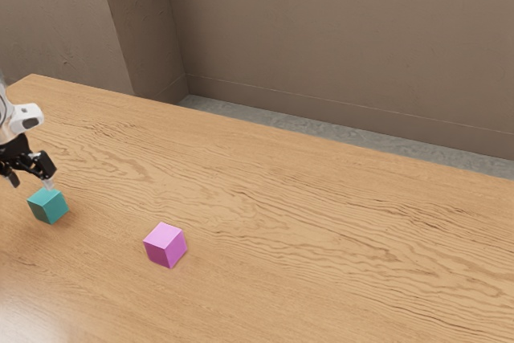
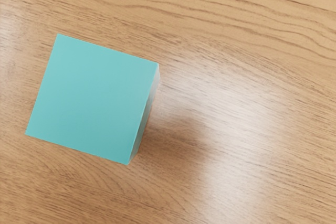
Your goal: Pick up the blue block with one arm, and put the blue block on the pink block with one arm
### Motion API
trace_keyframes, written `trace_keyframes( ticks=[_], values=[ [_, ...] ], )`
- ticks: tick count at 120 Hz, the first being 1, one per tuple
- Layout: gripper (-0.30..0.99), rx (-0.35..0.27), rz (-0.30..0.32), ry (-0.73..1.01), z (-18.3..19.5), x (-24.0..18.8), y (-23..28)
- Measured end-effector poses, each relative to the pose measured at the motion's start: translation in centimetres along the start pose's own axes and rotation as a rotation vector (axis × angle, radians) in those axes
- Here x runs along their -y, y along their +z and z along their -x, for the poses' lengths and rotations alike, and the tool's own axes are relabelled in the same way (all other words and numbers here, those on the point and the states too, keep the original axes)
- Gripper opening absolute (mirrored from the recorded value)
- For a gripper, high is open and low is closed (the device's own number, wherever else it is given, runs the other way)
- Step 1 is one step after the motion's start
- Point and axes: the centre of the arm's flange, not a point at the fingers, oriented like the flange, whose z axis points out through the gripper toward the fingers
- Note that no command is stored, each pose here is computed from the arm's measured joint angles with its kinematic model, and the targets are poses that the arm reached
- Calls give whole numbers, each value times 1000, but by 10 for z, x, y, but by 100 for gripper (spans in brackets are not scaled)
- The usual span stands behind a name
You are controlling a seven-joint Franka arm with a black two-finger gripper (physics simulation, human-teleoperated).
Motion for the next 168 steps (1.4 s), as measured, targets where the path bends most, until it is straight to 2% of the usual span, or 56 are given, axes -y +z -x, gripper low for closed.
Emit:
trace_keyframes(
  ticks=[21, 66, 91, 108, 142, 168],
  values=[
    [69, -6, 11, 15, -11, 37, 22],
    [69, -26, 35, 116, -35, 48, 42],
    [69, -8, 68, 146, -8, 34, 55],
    [69, -17, 63, 160, -6, 38, 59],
    [69, -40, 41, 197, -28, 54, 66],
    [69, -37, 53, 206, -29, 55, 74]
  ],
)
